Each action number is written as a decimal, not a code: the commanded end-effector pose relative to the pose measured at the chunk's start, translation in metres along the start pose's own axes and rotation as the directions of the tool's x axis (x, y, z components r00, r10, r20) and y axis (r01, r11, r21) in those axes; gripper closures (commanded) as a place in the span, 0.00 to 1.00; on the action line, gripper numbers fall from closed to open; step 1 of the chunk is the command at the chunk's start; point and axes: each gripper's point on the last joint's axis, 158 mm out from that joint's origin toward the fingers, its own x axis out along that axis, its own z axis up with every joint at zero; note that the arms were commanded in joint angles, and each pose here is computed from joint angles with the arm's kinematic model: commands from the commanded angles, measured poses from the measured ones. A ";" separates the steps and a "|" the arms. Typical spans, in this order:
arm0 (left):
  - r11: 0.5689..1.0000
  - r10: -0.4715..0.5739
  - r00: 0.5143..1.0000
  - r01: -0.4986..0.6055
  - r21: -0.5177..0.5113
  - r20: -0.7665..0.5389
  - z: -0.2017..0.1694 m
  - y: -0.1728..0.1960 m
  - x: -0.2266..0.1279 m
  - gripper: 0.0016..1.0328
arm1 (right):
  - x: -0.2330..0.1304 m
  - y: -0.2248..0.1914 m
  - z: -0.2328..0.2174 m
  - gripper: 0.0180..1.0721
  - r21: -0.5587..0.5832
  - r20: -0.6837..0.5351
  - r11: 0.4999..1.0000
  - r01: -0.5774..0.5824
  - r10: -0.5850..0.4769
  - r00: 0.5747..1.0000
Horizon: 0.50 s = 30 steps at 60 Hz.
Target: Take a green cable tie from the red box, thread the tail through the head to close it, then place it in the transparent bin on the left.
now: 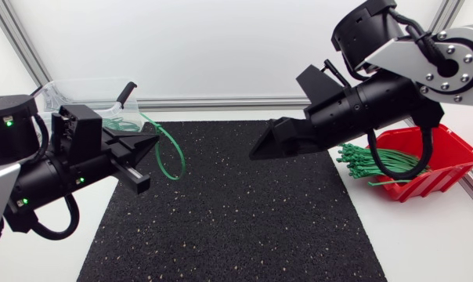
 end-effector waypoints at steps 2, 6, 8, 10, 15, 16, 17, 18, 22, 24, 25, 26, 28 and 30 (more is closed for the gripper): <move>0.989 0.146 0.989 -0.146 -0.027 0.019 0.025 0.057 -0.003 0.97 | 0.004 -0.027 -0.001 0.04 -0.032 0.019 0.995 0.099 -0.099 0.995; 0.964 0.252 0.968 -0.252 -0.084 -0.015 0.034 0.107 -0.007 0.97 | 0.005 -0.042 0.001 0.04 -0.047 0.052 0.984 0.170 -0.167 0.985; 0.951 0.294 0.956 -0.294 -0.098 -0.015 0.040 0.127 -0.009 0.97 | 0.004 -0.047 0.000 0.04 -0.059 0.060 0.979 0.194 -0.191 0.980; 0.929 0.352 0.936 -0.352 -0.117 -0.022 0.044 0.157 -0.012 0.97 | 0.004 -0.051 -0.001 0.04 -0.071 0.077 0.973 0.221 -0.216 0.973; 0.888 0.429 0.902 -0.430 -0.164 -0.046 0.054 0.203 -0.016 0.97 | 0.001 -0.056 -0.002 0.04 -0.083 0.100 0.963 0.256 -0.247 0.964; 0.878 0.446 0.893 -0.448 -0.171 -0.054 0.055 0.213 -0.016 0.97 | 0.001 -0.057 -0.002 0.04 -0.083 0.103 0.961 0.265 -0.257 0.961; 0.869 0.459 0.887 -0.461 -0.178 -0.057 0.057 0.221 -0.017 0.97 | -0.001 -0.059 -0.002 0.04 -0.084 0.109 0.957 0.278 -0.269 0.957; 0.860 0.471 0.880 -0.473 -0.192 -0.062 0.059 0.230 -0.018 0.97 | -0.001 -0.060 -0.002 0.04 -0.090 0.118 0.953 0.288 -0.277 0.954; 0.827 0.512 0.855 -0.516 -0.225 -0.080 0.064 0.262 -0.020 0.97 | -0.003 -0.063 -0.002 0.04 -0.104 0.143 0.944 0.314 -0.298 0.944; 0.806 0.539 0.838 -0.542 -0.239 -0.083 0.069 0.280 -0.021 0.97 | -0.004 -0.064 -0.005 0.04 -0.103 0.142 0.943 0.317 -0.301 0.943; 0.798 0.549 0.831 -0.553 -0.241 -0.088 0.070 0.286 -0.021 0.97 | -0.005 -0.064 -0.005 0.04 -0.104 0.145 0.942 0.318 -0.302 0.942; 0.788 0.561 0.822 -0.566 -0.241 -0.096 0.070 0.293 -0.019 0.97 | -0.005 -0.065 -0.006 0.04 -0.103 0.148 0.941 0.322 -0.306 0.941; 0.771 0.584 0.805 -0.590 -0.239 -0.104 0.071 0.305 -0.019 0.97 | -0.006 -0.065 -0.008 0.04 -0.105 0.153 0.938 0.329 -0.312 0.938; 0.758 0.598 0.794 -0.605 -0.245 -0.110 0.074 0.316 -0.017 0.97 | -0.008 -0.066 -0.009 0.04 -0.106 0.159 0.936 0.335 -0.317 0.935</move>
